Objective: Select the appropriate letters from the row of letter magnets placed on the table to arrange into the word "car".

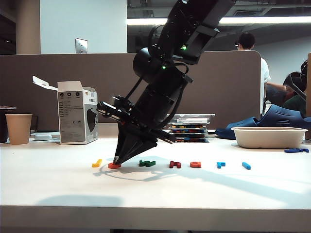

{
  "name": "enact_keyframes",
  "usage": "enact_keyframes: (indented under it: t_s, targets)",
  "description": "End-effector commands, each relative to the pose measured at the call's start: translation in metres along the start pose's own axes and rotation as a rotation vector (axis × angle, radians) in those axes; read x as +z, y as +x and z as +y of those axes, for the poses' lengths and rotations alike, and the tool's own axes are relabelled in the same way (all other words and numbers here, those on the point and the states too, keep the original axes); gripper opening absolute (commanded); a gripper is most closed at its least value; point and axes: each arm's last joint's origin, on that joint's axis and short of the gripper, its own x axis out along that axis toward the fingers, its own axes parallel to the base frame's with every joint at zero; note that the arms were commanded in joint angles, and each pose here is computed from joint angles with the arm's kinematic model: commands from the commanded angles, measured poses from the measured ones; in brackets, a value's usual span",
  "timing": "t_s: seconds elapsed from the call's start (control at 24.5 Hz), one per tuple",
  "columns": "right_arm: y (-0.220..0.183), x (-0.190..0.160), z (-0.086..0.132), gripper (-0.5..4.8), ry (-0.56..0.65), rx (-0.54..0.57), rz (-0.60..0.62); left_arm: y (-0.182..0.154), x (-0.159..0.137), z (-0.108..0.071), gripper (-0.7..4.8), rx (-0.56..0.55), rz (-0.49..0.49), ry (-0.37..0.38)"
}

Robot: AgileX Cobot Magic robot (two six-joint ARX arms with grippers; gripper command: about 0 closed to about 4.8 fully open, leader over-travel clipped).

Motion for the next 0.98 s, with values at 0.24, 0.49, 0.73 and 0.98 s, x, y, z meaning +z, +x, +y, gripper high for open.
enact_keyframes:
  t_s: [0.24, 0.49, 0.73, 0.98]
  targets:
    - [0.005, -0.015, 0.013, -0.06, -0.044, -0.005, 0.123, -0.001, 0.001, 0.001, -0.05, 0.001, -0.010, -0.001]
    - [0.007, -0.022, 0.020, -0.06, -0.041, 0.005, 0.185, -0.001, 0.001, 0.001, -0.05, 0.001, -0.010, -0.001]
    - [0.006, -0.031, 0.022, -0.06, -0.047, 0.000, 0.266, -0.001, 0.001, 0.001, -0.05, 0.001, -0.010, -0.001]
    - [0.005, -0.036, 0.022, -0.06, -0.054, -0.002, 0.315, -0.001, 0.001, 0.001, -0.05, 0.001, -0.010, -0.001]
